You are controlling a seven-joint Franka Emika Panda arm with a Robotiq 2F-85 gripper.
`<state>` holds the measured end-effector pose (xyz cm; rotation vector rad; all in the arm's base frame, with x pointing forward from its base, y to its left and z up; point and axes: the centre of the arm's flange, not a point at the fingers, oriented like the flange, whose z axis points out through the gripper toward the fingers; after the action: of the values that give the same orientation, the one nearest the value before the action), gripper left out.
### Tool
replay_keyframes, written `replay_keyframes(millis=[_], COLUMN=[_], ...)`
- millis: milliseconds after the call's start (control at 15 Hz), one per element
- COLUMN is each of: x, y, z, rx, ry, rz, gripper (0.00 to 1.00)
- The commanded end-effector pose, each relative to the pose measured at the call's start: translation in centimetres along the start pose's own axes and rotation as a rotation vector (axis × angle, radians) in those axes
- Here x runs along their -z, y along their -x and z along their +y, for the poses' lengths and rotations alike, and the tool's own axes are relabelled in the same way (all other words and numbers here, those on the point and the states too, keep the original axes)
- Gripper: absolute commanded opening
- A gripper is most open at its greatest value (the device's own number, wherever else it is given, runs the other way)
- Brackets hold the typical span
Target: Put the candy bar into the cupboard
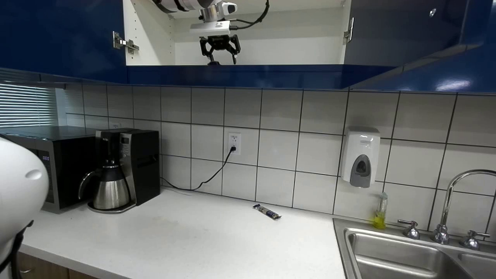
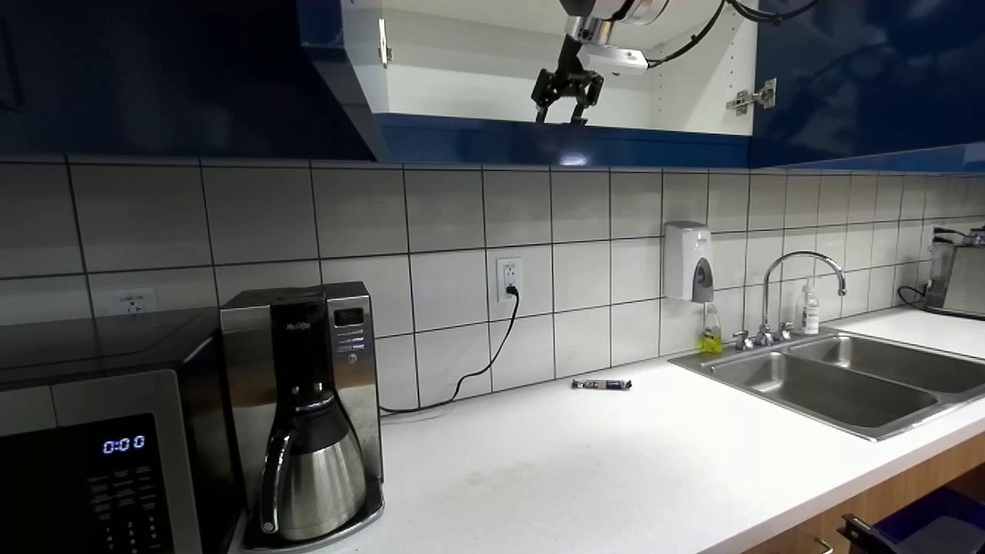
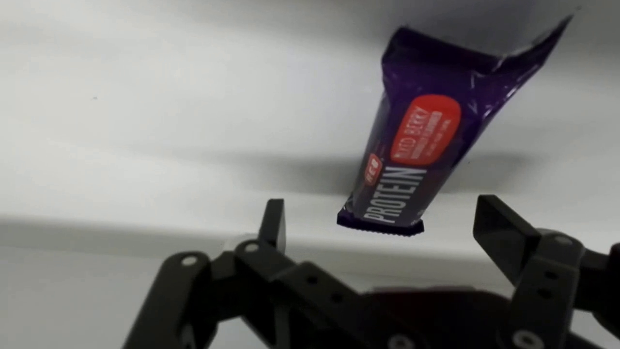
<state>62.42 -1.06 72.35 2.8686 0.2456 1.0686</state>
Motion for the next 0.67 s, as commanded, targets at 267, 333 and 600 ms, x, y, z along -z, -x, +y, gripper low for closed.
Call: replay_keyframes(millis=[267,333,600], x=[2.3,2.8,4.4], y=[0.9,1.1,2.2], z=[1.0,1.1,1.2], rx=[-0.015,-0.013,-0.012], ry=[0.009,0.006,-0.002], rz=[0.006,0.009,0.016], gripper=[1.00,1.00,1.00])
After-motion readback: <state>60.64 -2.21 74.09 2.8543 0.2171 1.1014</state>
